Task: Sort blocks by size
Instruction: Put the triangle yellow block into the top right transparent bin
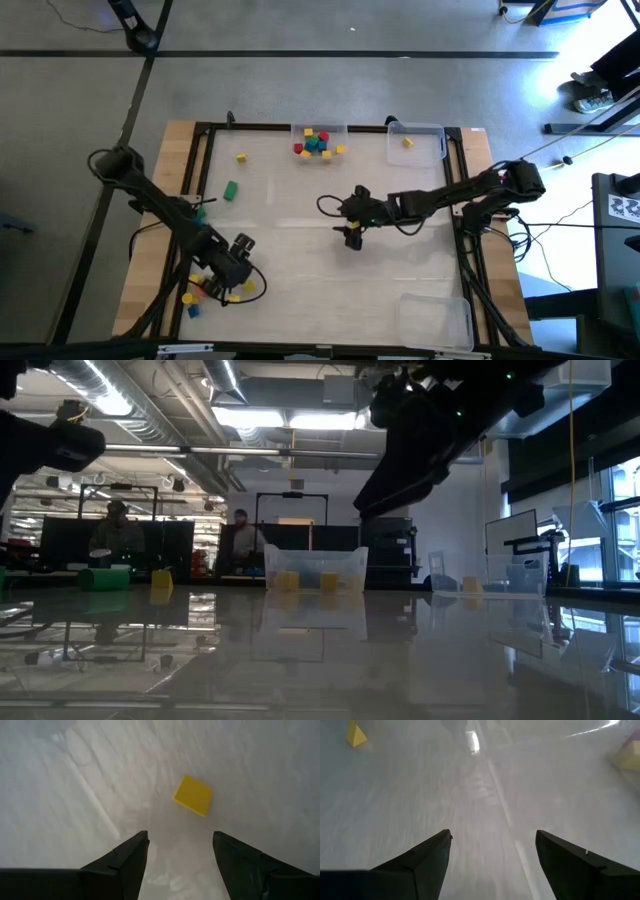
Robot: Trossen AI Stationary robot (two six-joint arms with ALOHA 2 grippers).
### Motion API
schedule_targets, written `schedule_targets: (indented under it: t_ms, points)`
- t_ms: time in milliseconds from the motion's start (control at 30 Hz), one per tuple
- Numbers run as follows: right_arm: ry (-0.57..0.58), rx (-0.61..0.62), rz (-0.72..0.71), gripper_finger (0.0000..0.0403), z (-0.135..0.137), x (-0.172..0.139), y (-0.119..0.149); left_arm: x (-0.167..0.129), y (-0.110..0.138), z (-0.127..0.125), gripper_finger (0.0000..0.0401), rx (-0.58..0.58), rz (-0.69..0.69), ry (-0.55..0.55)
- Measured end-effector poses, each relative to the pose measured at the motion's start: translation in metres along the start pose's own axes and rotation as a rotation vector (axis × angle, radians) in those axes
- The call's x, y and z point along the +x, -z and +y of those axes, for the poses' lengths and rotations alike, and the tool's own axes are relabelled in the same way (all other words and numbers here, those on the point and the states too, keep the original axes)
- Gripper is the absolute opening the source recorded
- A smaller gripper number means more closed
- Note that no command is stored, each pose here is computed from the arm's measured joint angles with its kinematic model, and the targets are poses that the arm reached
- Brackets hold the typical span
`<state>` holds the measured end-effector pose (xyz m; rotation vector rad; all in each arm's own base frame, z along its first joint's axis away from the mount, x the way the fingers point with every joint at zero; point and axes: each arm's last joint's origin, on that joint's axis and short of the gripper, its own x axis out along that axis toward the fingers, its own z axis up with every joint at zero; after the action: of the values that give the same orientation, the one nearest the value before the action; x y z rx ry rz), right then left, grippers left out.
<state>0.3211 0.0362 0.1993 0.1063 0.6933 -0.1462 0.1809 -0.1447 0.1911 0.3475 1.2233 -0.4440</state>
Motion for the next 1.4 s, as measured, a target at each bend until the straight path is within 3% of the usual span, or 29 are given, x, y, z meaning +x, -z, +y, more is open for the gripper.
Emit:
schedule_targets:
  t_ms: [433, 667, 867, 1167, 1400]
  points:
    - [0.01, 0.003, -0.066, 0.0289, 0.009, -0.002, -0.004, 0.032, -0.018, -0.006, 0.0211, 0.224, -0.047, 0.045]
    - [0.01, 0.002, -0.064, 0.0289, 0.009, -0.002, -0.004, 0.055, -0.015, -0.007, 0.0211, 0.234, 0.051, 0.05]
    - [0.021, -0.006, -0.065, 0.0289, 0.008, -0.002, -0.004, 0.058, -0.016, -0.008, 0.0209, 0.234, 0.055, 0.053]
    - [0.036, -0.006, -0.067, 0.0289, 0.008, -0.002, -0.004, 0.057, -0.017, -0.006, 0.0119, 0.224, 0.039, 0.052]
    - [0.037, -0.008, -0.062, 0.0289, 0.008, -0.002, -0.003, 0.044, -0.022, 0.003, 0.0119, 0.172, 0.055, 0.023]
